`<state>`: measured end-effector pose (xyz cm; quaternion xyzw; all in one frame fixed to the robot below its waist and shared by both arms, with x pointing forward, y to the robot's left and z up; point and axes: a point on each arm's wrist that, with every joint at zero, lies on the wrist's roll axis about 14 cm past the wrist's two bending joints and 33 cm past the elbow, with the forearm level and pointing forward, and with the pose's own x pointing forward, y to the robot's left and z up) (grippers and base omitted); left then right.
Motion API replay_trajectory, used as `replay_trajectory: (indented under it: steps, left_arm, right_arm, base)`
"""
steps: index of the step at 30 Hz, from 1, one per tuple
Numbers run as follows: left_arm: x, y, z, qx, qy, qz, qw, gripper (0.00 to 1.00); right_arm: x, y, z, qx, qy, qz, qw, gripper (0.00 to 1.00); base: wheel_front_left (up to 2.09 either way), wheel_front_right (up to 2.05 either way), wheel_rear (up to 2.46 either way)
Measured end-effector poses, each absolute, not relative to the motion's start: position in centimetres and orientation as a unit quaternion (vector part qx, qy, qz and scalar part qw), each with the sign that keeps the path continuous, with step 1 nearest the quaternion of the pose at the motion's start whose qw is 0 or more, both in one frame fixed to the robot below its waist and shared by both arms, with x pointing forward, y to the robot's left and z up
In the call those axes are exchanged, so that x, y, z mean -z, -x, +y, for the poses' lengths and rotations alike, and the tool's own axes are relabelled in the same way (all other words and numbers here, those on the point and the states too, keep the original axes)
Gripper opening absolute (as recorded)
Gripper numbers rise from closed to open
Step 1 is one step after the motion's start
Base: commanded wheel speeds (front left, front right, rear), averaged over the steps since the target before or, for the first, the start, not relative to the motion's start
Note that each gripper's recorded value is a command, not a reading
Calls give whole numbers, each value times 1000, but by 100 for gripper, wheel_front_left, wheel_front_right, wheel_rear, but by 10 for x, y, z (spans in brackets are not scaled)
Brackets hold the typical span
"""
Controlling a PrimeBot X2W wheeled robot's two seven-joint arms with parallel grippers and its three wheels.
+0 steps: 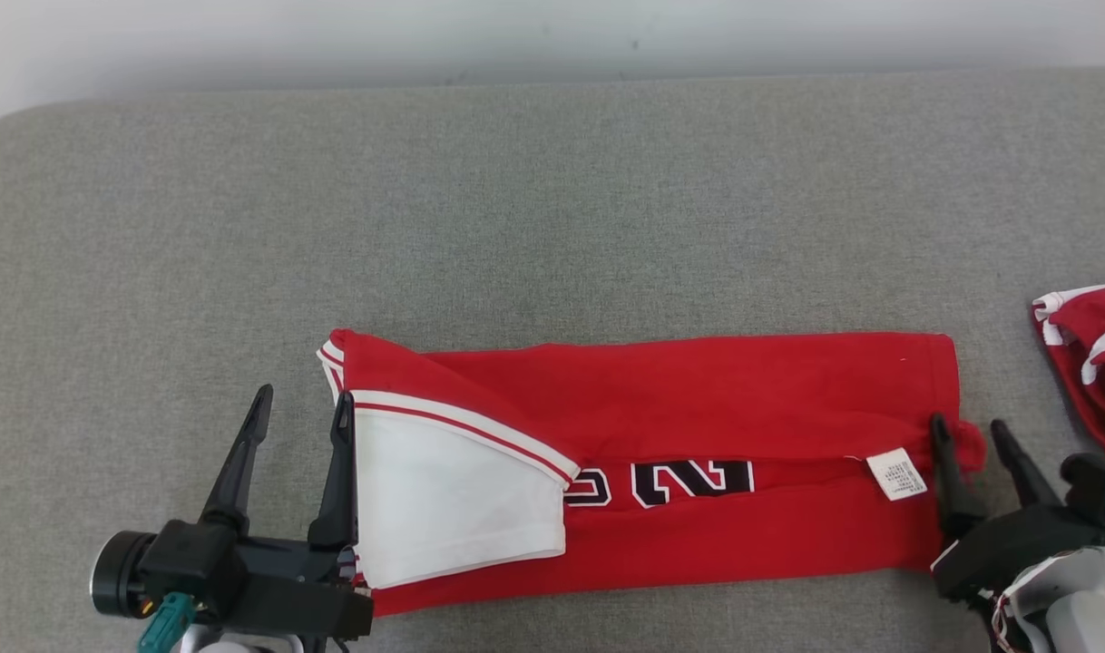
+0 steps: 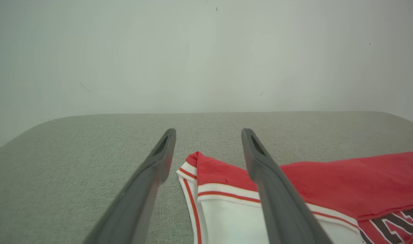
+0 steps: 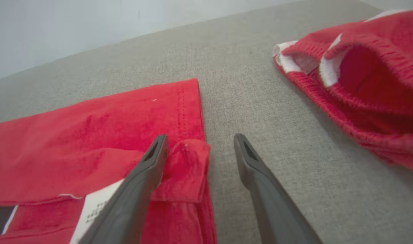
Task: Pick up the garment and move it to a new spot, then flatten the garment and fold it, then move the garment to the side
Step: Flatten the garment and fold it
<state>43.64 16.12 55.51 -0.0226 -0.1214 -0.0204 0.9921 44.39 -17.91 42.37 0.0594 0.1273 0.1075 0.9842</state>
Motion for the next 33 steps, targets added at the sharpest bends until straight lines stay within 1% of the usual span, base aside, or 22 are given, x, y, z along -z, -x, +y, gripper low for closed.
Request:
replay_trajectory:
  steps: [5,10,11,12,13,14,15,21,25,26,29,33]
  left_arm:
    - [-551,-440,162,19,25,-117,993,100]
    - [-549,-442,159,23,27,-115,993,100]
    - [-549,-443,159,24,26,-115,993,100]
    - [-549,-443,158,24,24,-115,993,100]
    - [-549,-444,158,25,24,-116,993,100]
    - [-551,-445,157,25,25,-118,992,100]
    - [-552,-445,157,25,26,-120,992,100]
    - [-554,-446,157,27,24,-123,992,100]
    - [-554,-446,155,27,24,-124,992,100]
    - [-554,-446,155,27,24,-124,992,100]
    - [-555,-447,155,27,24,-125,991,100]
    - [-555,-447,154,27,26,-126,991,100]
  right_arm:
    - [-403,-433,-170,-113,-77,154,979,100]
    - [-399,-428,-164,-113,-95,149,978,100]
    - [-399,-428,-164,-111,-99,147,978,81]
    - [-399,-427,-163,-110,-103,145,978,46]
    - [-398,-426,-163,-108,-105,146,978,5]
    - [-397,-425,-163,-105,-111,146,977,5]
    - [-396,-425,-162,-104,-115,147,977,0]
    - [-401,-426,-168,-89,-131,133,978,0]
    - [-410,-431,-197,-58,-119,117,984,0]
    - [-410,-431,-197,-58,-119,117,984,0]
    - [-423,-437,-221,-37,-101,95,990,0]
    - [-437,-438,-237,-29,-76,75,994,0]
  base:
    - [0,0,0]
    - [0,0,0]
    - [0,0,0]
    - [0,0,0]
    - [0,0,0]
    - [0,0,0]
    - [0,0,0]
    - [0,0,0]
    - [0,0,0]
    - [0,0,0]
    - [0,0,0]
    - [0,0,0]
